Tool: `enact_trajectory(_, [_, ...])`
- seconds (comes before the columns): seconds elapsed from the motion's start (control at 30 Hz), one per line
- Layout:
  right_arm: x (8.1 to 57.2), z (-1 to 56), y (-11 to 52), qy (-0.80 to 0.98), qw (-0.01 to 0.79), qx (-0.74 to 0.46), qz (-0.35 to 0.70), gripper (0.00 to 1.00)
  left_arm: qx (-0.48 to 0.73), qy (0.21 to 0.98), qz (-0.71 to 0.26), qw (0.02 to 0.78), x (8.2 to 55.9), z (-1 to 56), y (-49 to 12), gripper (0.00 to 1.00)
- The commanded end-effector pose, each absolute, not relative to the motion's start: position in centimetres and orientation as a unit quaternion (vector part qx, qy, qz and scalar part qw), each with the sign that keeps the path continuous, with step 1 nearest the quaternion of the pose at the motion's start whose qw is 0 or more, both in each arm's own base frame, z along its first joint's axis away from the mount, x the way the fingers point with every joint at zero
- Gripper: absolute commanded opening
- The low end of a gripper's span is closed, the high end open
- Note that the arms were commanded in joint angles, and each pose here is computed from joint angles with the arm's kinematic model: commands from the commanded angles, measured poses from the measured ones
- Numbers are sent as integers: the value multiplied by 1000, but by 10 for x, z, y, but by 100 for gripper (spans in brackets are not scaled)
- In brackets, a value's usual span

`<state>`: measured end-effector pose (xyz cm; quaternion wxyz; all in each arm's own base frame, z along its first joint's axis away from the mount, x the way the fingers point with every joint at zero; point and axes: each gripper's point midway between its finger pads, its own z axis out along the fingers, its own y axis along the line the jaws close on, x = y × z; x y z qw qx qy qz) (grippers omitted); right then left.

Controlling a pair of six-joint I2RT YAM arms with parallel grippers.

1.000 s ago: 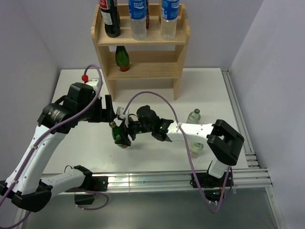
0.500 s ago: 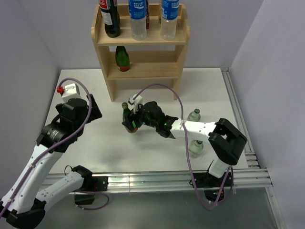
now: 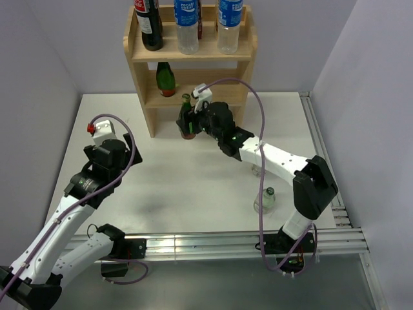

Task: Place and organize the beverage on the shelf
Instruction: Pick up the drink from the center of the board, then place the drink on the shelf.

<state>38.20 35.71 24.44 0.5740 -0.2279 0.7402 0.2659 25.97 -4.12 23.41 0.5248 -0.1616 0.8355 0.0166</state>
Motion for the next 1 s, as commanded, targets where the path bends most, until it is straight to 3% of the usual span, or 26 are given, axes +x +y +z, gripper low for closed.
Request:
enact_trajectory(0.0, [400,363,359,646,676,-196,295,0,-164,819,-7,550,265,248,-45,100])
enact_trajectory(0.6, [460,396,336,636,716,-152,245,0,-154,821,-24,549,265,246,-50,99])
enact_trajectory(0.97, [450,416,325,611,732,-133,271,0,-150,823,-30,547,265,245,-52,100])
